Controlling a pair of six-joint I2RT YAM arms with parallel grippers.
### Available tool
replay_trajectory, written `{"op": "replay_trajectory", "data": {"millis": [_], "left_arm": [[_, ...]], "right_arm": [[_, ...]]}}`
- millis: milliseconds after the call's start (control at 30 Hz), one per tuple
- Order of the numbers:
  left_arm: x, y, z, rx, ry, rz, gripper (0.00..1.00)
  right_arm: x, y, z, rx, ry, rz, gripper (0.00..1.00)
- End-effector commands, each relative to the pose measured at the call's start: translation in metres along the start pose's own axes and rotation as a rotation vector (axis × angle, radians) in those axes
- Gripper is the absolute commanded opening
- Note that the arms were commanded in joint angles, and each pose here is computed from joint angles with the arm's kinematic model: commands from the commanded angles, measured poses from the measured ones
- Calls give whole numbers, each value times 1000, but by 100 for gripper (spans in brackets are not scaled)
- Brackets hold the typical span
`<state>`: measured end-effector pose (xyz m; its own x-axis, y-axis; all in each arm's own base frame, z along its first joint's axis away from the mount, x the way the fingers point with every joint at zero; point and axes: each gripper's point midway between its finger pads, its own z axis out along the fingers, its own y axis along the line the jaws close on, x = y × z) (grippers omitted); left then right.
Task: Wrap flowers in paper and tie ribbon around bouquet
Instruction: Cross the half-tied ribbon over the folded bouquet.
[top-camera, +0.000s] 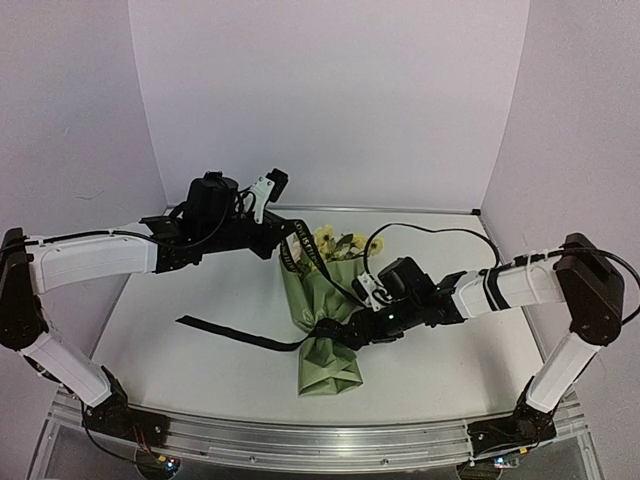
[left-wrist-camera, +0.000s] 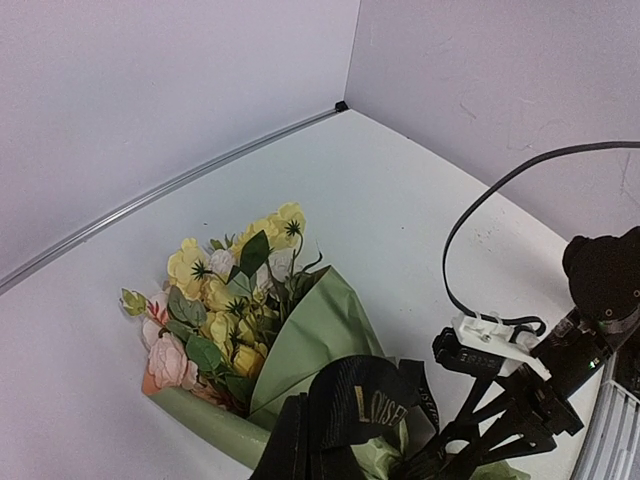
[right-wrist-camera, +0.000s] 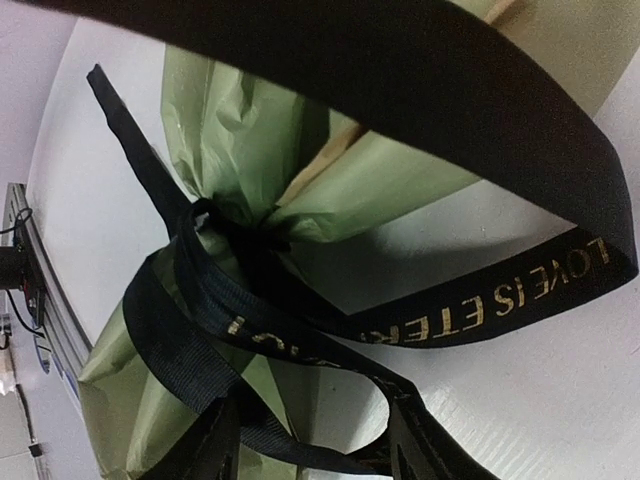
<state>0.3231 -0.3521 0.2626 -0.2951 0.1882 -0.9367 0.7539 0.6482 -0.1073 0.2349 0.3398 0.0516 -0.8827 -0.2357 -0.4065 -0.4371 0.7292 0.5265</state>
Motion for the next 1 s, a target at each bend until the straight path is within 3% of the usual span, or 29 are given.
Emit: {"op": "replay_trajectory", "data": {"millis": [0,367,467,667,733,967], "left_arm": [[-17,1,-10,-16,-45,6,0],[-16,2,-10,-21,-41,11,0],[-16,2,-12,-24,-43,11,0],[-15,2,-15,-26,-36,16,0],[-13,2,-19,-27,-32,20,0],[22,-9,-42,28,90,-45,0]], "right_arm": [[3,11,-9,4,20,-68,50],[12,19,-16,59,80,-169,45],[14,19,-15,64,98,-167,38],[10,21,-19,86,114,-162,5],[7,23,-26,99,109,-166,1],[-11,37,-57,90,99,-153,0]]}}
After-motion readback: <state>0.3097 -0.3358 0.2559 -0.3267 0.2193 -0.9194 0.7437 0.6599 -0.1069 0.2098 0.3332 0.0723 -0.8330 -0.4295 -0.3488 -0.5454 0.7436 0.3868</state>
